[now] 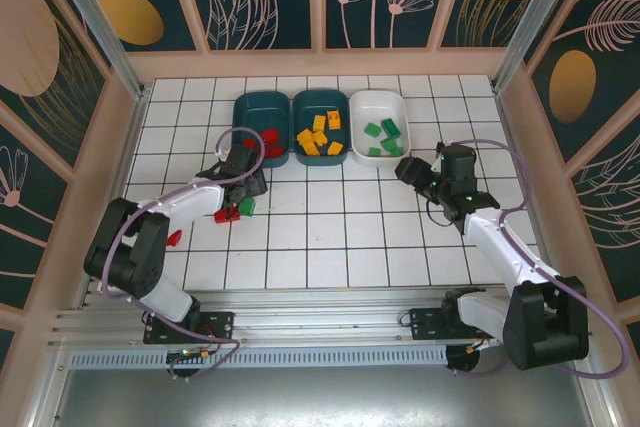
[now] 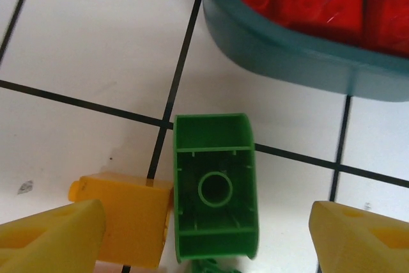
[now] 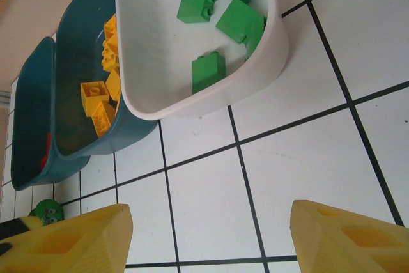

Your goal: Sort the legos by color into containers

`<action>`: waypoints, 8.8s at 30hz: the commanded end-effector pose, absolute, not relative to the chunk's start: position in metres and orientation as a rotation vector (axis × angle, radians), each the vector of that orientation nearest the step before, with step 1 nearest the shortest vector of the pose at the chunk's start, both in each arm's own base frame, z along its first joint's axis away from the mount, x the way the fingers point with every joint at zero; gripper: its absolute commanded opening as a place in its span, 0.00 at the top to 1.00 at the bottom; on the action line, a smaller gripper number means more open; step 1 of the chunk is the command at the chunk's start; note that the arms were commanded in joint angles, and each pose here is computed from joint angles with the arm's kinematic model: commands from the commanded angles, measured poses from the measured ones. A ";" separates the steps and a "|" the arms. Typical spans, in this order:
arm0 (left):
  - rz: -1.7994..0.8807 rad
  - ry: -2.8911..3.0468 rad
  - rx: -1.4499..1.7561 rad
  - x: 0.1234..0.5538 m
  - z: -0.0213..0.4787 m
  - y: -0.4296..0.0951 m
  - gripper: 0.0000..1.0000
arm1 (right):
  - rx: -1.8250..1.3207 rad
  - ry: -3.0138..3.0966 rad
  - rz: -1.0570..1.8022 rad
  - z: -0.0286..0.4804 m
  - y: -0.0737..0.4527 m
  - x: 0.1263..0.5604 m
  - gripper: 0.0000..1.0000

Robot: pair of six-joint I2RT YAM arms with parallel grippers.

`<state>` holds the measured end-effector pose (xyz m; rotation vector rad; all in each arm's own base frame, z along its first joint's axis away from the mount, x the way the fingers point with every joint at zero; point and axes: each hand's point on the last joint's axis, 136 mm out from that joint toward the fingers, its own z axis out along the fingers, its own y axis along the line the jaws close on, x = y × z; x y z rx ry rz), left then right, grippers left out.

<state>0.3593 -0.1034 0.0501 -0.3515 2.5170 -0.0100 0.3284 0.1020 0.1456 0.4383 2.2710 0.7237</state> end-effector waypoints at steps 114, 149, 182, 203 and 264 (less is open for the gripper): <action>0.034 2.548 -0.131 0.302 0.067 -0.127 0.08 | 0.157 2.338 0.744 0.146 0.209 0.305 0.35; -0.223 2.595 -0.049 0.327 0.069 -0.186 0.75 | 0.158 2.356 0.647 0.139 0.197 0.305 0.37; -0.653 2.142 0.088 0.443 0.237 -0.354 0.01 | 0.442 2.241 0.650 0.142 0.111 0.299 0.36; -0.211 2.378 -0.692 0.320 0.076 -0.083 0.14 | 0.118 2.316 0.754 0.124 0.224 0.301 0.36; -0.804 2.334 -0.183 0.489 0.167 -0.286 0.19 | 0.152 2.328 0.637 0.138 0.189 0.302 0.35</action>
